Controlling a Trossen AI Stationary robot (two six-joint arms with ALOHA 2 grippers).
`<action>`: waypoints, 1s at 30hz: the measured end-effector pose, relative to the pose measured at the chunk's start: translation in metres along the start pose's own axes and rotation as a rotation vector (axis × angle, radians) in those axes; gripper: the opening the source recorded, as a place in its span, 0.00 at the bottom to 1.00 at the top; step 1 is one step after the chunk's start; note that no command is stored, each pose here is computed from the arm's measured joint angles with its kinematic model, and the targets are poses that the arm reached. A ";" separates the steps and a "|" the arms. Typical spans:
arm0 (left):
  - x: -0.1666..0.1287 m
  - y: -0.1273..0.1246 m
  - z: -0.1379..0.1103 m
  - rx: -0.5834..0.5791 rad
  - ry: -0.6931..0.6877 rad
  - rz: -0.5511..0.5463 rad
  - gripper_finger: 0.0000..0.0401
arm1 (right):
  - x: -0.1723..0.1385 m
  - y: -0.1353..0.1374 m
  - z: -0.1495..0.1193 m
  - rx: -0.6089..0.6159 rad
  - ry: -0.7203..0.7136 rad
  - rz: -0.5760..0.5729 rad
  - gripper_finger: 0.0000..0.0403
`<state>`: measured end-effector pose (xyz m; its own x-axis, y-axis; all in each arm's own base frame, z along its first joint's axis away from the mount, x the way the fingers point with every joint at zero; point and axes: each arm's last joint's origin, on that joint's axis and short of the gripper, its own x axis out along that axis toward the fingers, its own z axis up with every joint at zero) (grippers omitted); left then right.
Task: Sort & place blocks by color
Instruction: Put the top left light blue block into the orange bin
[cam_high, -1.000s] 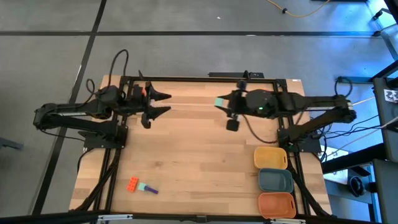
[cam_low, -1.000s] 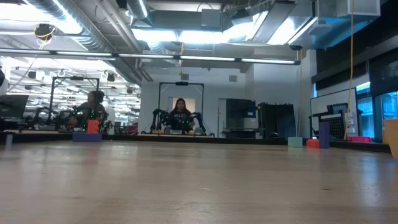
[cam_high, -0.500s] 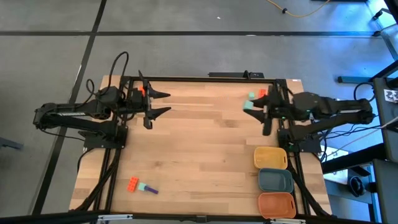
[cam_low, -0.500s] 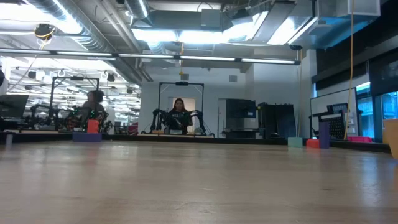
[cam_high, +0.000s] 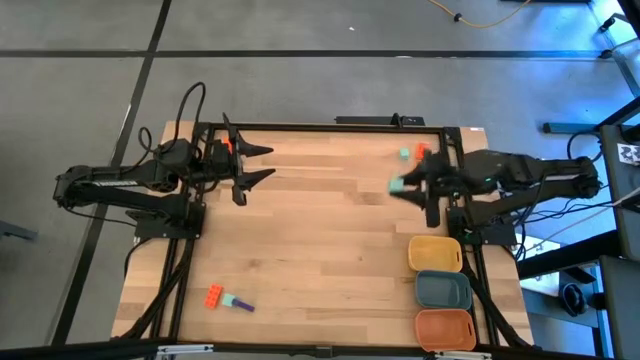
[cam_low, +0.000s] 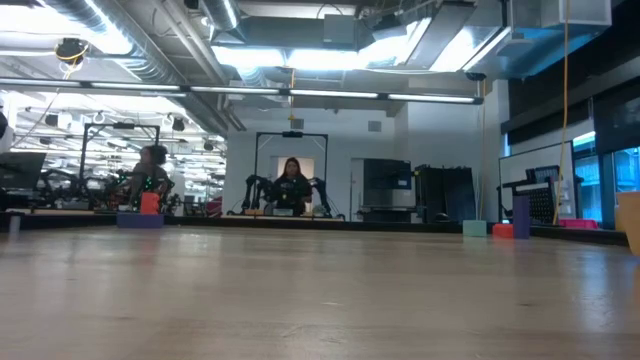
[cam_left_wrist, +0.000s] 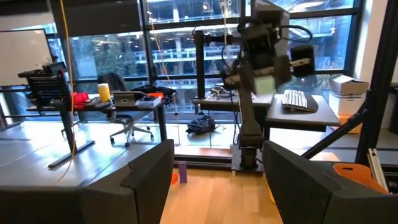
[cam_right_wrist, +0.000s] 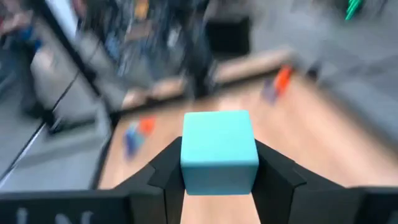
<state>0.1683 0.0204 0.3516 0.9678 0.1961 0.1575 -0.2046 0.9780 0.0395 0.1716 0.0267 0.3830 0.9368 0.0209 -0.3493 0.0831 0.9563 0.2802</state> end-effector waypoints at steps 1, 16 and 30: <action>0.000 0.000 0.000 0.000 0.000 0.000 0.59 | 0.004 0.004 0.000 0.025 0.084 0.025 0.35; 0.000 0.000 0.000 0.008 -0.004 0.001 0.59 | 0.043 0.104 -0.080 0.553 1.219 0.099 0.36; 0.000 0.000 0.000 0.035 -0.004 0.003 0.59 | 0.058 0.177 -0.183 0.928 1.315 -0.406 0.36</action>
<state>0.1682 0.0204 0.3519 0.9666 0.1987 0.1620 -0.2126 0.9744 0.0736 0.1789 0.2501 0.2485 -0.0635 0.5075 -0.8593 0.8471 0.4827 0.2225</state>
